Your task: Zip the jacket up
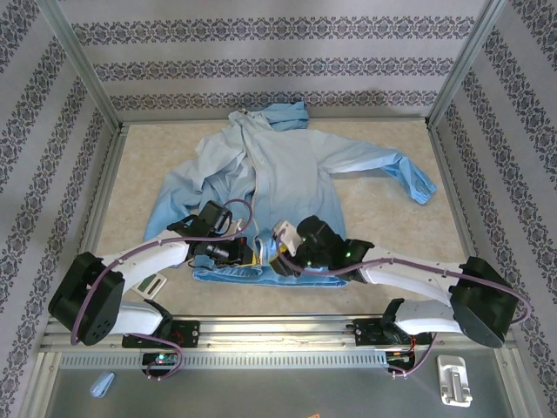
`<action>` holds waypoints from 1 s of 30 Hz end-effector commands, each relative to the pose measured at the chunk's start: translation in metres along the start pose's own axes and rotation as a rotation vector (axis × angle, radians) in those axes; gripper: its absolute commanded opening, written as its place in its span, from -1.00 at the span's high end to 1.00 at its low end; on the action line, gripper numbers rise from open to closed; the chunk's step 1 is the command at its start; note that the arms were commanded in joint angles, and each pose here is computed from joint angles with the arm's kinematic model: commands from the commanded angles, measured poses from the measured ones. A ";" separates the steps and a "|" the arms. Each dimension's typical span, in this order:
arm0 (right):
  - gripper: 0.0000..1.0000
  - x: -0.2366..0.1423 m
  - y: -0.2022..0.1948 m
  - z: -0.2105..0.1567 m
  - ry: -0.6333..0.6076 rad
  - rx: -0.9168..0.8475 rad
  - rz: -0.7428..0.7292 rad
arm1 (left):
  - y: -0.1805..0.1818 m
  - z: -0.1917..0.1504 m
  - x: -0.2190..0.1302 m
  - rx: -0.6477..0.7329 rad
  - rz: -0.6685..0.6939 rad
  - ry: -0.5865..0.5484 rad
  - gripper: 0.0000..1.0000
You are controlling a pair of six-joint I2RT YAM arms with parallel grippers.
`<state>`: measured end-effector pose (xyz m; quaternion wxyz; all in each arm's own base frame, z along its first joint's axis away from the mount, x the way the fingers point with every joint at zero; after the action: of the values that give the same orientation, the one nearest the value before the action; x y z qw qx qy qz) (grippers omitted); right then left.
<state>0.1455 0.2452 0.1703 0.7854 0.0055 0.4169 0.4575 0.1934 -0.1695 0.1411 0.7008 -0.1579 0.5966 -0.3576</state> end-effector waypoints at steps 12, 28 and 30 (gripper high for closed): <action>0.12 0.029 0.024 -0.003 0.038 -0.570 -0.353 | -0.016 -0.004 -0.011 -0.001 -0.034 0.004 1.00; 0.17 0.053 0.031 -0.002 0.023 -0.576 -0.293 | -0.018 -0.006 -0.014 0.002 -0.047 -0.003 1.00; 0.17 0.055 0.031 -0.003 0.023 -0.573 -0.289 | -0.019 -0.006 -0.014 0.002 -0.050 -0.005 1.00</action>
<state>0.1341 0.2925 0.1416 0.8041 -0.2893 0.2904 0.4307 0.1879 -0.1696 0.1559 0.7023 -0.1708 0.5872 -0.3643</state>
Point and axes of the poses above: each hand's point on the last joint's axis, 136 mm out from that joint toward the fingers, its own x axis out along the fingers, its own y axis along the line the jaws close on, z = x × y, the point moved 9 cm from there along -x, back along the fingers, and after that the axes turned 15 degrees about x, right-handed, at the moved point
